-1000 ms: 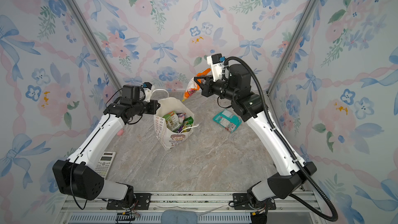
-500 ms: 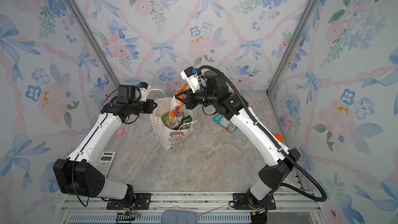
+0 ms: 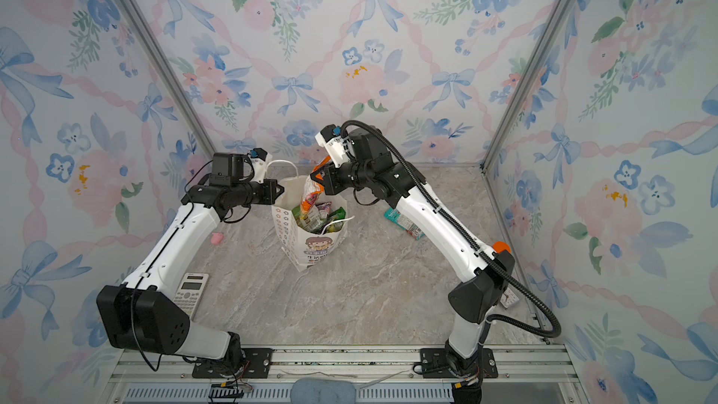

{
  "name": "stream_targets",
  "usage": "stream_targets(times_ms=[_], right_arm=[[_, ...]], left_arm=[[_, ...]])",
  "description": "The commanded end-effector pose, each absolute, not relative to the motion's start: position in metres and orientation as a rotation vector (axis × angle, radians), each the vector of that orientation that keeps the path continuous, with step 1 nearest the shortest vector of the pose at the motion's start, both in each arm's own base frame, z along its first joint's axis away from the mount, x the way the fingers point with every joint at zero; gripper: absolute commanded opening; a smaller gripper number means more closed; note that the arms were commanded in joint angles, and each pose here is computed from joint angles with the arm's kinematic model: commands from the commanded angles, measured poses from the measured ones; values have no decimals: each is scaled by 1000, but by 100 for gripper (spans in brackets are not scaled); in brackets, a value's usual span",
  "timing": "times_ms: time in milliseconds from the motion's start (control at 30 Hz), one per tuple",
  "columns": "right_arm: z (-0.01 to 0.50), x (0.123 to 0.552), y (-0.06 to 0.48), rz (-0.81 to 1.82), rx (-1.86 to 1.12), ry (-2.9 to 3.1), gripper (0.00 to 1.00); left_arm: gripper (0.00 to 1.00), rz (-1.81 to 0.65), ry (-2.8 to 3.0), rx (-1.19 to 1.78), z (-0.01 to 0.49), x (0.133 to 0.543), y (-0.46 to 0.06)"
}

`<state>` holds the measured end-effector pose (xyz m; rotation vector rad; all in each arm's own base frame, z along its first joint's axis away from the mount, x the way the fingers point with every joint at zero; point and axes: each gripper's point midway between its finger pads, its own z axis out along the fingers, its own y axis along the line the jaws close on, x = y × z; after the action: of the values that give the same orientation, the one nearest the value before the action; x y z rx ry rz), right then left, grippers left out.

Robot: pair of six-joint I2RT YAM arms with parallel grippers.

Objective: Place the snacks into the paper bag
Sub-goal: Place the snack in the paper bag.

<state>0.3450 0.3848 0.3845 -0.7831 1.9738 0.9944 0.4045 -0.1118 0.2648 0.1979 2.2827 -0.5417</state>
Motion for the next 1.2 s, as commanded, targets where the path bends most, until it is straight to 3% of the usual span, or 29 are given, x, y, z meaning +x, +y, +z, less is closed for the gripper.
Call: stream_targets(times_ms=[0, 467, 533, 633, 767, 1000, 1167], right_arm=[[403, 351, 389, 970, -766, 1929, 0], [379, 334, 416, 1013, -846, 1976, 3], [374, 333, 413, 1001, -846, 1994, 14], [369, 336, 403, 957, -822, 2009, 45], [383, 340, 375, 898, -746, 1973, 64], [419, 351, 302, 846, -509, 1840, 79], [416, 366, 262, 810, -386, 1876, 74]], left_arm=[[0, -572, 2290, 224, 258, 403, -115], [0, -578, 2292, 216, 257, 402, -112], [0, -578, 2292, 213, 258, 403, -111], [0, -578, 2293, 210, 257, 403, -110], [0, -579, 2295, 209, 256, 403, -110], [0, -584, 2298, 204, 255, 403, -109], [0, -587, 2298, 201, 255, 402, -109]])
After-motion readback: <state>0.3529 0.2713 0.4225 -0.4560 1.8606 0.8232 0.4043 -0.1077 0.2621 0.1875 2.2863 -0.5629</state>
